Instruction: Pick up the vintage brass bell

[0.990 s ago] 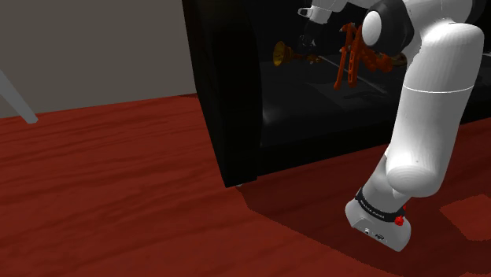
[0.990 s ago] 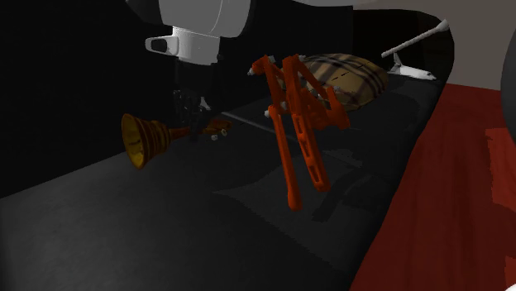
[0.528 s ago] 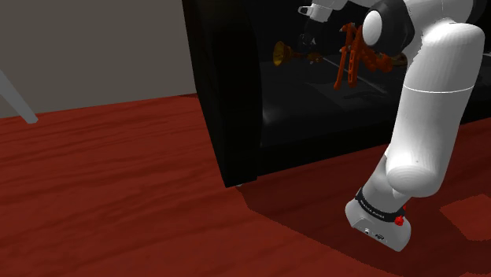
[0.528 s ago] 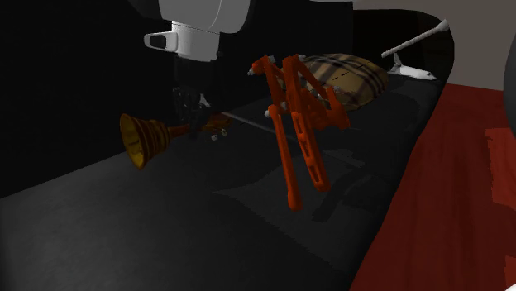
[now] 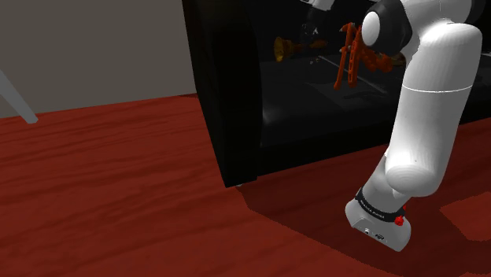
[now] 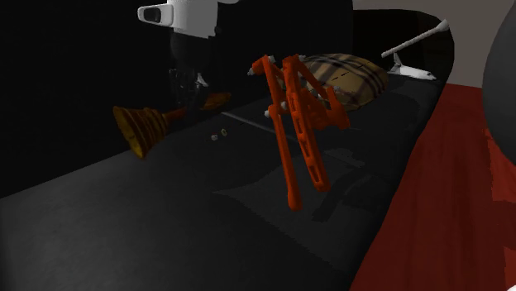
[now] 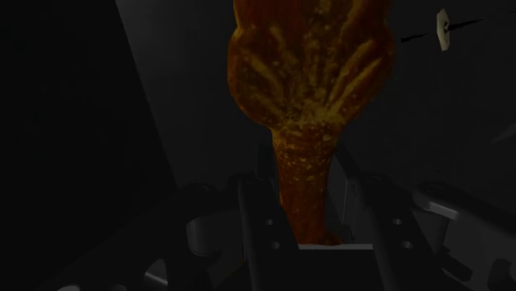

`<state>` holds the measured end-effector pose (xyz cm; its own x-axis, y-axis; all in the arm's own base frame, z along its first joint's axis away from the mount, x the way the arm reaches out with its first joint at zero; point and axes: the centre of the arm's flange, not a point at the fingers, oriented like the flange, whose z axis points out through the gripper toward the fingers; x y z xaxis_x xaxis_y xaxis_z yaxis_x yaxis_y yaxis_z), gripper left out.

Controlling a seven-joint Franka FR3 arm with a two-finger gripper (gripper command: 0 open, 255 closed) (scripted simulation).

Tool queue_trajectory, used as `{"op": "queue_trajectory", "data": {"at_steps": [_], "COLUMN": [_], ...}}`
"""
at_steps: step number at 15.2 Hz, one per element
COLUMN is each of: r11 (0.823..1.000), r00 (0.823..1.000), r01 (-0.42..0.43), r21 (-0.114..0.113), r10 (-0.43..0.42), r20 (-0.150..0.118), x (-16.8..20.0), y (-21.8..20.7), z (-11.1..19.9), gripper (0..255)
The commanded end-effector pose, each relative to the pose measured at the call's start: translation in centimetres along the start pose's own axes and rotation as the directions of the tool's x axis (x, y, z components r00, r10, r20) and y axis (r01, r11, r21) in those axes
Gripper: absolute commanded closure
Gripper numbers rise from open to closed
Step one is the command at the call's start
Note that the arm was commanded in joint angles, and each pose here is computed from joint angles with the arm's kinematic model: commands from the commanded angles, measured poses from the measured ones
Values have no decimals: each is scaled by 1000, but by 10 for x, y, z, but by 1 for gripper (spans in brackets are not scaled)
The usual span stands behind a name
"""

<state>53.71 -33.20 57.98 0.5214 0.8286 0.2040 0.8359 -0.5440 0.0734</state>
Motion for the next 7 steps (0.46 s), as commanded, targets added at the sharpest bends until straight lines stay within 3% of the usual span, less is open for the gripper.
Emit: {"op": "queue_trajectory", "data": {"at_steps": [1, 7], "r11": [1000, 1000], "r00": [1000, 1000], "r01": [0, 0], "r21": [0, 0], "r10": [0, 0], "r20": [0, 0], "x": [2, 6], "y": [1, 3], "z": [-10, -31], "gripper": [255, 255]}}
